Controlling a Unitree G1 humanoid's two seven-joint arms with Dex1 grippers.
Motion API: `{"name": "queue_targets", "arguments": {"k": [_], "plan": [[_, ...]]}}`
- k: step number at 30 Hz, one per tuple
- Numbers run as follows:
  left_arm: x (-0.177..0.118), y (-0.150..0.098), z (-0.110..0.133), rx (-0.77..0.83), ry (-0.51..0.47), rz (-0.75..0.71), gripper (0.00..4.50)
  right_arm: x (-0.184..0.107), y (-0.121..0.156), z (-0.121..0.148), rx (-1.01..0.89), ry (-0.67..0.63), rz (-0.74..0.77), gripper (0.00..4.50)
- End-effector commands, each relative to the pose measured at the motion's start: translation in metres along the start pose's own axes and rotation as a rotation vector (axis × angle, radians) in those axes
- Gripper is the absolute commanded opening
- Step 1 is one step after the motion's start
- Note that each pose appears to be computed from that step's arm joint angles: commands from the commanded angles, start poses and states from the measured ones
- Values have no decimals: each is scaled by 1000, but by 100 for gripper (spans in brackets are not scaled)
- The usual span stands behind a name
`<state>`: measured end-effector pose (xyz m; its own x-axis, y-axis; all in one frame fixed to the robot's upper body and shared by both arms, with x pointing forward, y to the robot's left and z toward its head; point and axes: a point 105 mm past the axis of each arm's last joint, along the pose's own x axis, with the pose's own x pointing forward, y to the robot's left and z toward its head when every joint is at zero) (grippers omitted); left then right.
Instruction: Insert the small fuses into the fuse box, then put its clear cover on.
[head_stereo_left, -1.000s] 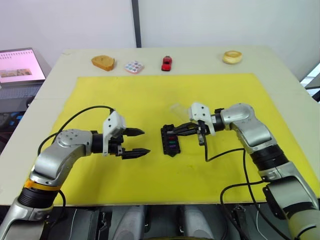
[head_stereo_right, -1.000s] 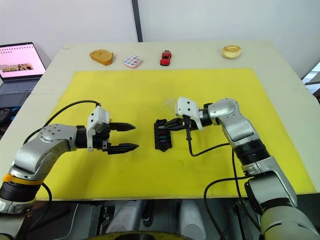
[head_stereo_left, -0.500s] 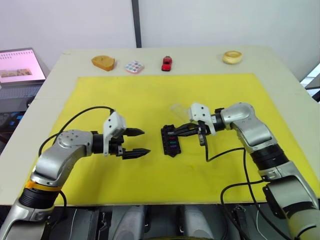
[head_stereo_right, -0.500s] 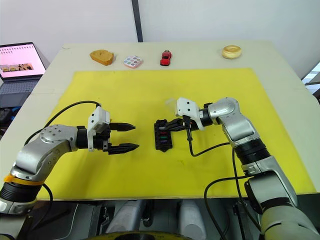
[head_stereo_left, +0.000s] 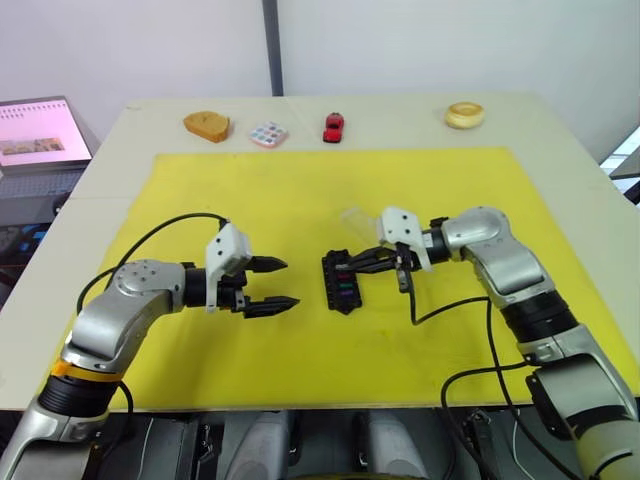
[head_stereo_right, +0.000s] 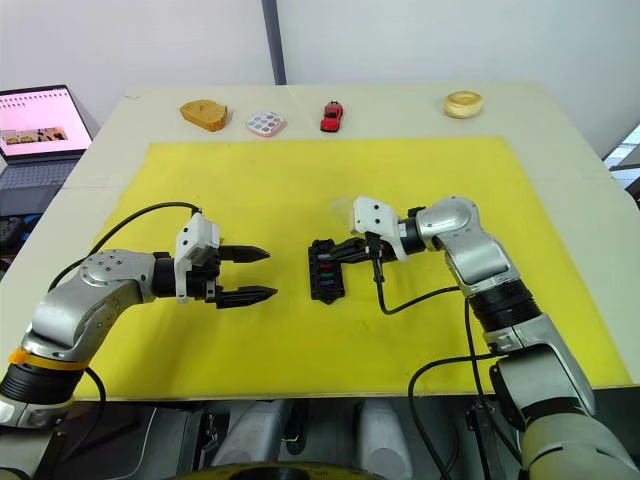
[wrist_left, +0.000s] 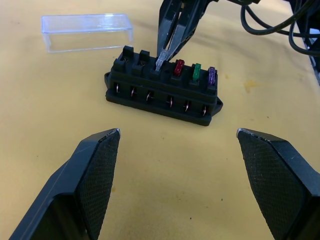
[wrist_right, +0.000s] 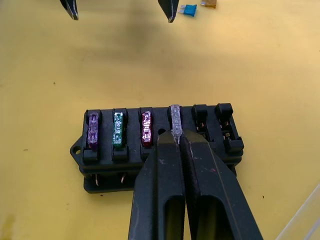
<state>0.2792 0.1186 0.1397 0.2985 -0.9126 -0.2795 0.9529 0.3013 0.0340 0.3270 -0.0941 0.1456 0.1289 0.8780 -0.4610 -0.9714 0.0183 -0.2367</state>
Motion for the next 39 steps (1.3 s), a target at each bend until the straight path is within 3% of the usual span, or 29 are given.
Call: {"name": "queue_targets", "arguments": {"k": [1,15,18,20,37,39], "plan": [[-3,1,8,30,-32,10,391,-3,2,9,-6,-36,10,0],[-3,4,9,35,-33,17,391,3,6,-2,-45,24,13,0],[-5,5,8,34,-29,23,395,2,5,-1,-50,18,10,92],[-6,5,8,33,-30,27,395,0,3,3,-45,-4,2,185],[-15,11,14,70,8,21,395,-28,-13,24,10,-73,-55,185],[-14,10,17,85,14,11,395,-24,-11,33,19,-114,-55,125]]}}
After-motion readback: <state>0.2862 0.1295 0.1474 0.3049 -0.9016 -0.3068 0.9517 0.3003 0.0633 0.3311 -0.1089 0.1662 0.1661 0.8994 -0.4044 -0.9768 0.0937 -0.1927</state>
